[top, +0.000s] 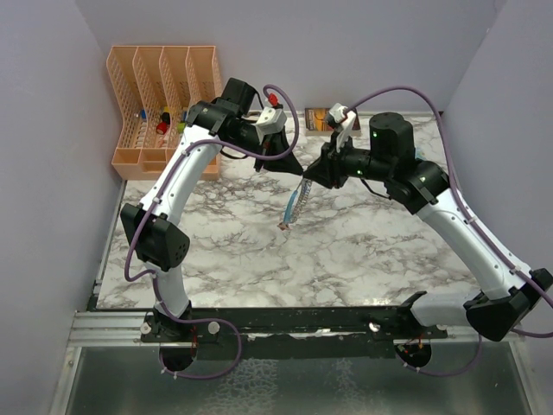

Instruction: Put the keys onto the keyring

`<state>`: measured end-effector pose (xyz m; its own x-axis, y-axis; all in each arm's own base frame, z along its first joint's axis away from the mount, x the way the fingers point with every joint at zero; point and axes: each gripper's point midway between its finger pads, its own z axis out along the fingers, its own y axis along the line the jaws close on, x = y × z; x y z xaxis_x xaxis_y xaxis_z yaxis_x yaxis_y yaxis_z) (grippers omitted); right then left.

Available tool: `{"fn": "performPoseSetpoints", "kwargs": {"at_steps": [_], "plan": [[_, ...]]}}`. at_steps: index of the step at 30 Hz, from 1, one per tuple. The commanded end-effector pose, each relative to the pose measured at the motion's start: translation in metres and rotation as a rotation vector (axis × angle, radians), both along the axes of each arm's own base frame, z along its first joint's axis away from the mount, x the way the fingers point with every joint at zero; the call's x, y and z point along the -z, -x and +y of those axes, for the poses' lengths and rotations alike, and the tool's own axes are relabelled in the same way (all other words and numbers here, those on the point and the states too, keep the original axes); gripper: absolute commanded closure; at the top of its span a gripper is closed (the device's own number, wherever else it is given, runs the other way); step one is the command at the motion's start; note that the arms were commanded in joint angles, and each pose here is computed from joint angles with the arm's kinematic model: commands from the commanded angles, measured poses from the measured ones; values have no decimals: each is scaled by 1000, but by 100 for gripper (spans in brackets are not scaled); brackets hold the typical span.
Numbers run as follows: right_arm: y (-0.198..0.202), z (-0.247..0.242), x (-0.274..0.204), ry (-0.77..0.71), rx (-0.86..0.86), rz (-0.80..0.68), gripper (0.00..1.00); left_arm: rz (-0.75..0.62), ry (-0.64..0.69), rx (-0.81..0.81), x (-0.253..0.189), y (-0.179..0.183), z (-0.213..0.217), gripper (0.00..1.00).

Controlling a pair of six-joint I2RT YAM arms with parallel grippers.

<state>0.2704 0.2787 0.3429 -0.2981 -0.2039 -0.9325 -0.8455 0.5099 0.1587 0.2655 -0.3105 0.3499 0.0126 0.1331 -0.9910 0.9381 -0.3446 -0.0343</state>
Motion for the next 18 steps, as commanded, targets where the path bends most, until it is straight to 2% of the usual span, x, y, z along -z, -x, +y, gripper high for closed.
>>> {"fn": "performPoseSetpoints", "kwargs": {"at_steps": [1,5,8,18], "plan": [[-2,-6,-30,-50,42,-64,74,20,46,38,-10,10,-1,100],[-3,-4,-30,-51,36,-62,80,22,49,40,-10,11,-1,100],[-3,-2,-27,-44,27,-54,91,21,50,40,-11,10,-1,100],[-2,-2,-16,-25,18,-31,88,16,51,39,-14,10,-2,100]]}}
